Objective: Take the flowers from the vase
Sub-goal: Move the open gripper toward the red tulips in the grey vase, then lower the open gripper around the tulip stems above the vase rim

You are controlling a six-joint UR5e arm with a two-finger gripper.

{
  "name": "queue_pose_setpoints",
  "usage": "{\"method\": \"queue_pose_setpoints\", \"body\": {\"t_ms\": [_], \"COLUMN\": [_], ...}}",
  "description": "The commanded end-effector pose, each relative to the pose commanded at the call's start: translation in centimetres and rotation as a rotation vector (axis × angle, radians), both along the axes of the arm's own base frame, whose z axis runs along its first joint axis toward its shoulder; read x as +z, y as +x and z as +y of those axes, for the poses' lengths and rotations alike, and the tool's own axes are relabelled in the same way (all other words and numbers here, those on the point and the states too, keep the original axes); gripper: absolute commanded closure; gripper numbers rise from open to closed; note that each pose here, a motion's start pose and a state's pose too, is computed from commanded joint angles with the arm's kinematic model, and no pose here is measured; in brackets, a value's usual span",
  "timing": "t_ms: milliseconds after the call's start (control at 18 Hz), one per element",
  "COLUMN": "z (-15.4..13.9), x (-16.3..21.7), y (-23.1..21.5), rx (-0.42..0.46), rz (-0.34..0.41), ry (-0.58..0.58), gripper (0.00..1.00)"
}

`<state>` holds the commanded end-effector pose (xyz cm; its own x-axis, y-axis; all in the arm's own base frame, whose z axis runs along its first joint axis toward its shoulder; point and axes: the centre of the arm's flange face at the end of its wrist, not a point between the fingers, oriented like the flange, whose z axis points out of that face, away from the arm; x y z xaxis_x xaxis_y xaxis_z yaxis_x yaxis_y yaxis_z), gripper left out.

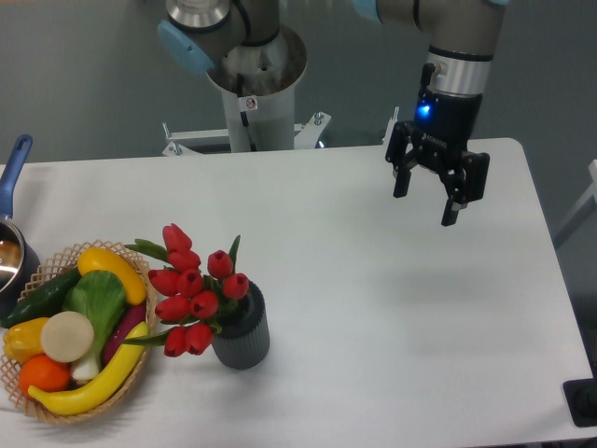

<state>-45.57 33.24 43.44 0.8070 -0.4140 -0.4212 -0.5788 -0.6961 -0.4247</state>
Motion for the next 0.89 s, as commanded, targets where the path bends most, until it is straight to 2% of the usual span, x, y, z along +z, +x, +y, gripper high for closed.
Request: {"method": "queue_pose_setpoints", "body": {"t_ms": [278,389,611,778,889], "z": [0.0,0.4,4.4,5.8,6.3], "x": [-0.2,-0.7,-3.0,-3.9,-4.3], "y": [0.1,0.7,4.1,5.7,6.1], "rx": [0.0,0.01,0.051,0.108,0.117], "rz": [-0.003,-0.03,-0.17,-0.292,-0.348], "ry": [-0.002,0.0,-0.004,0.036,0.068], "gripper": [0.0,0.0,0.0,0.0,0.0]}}
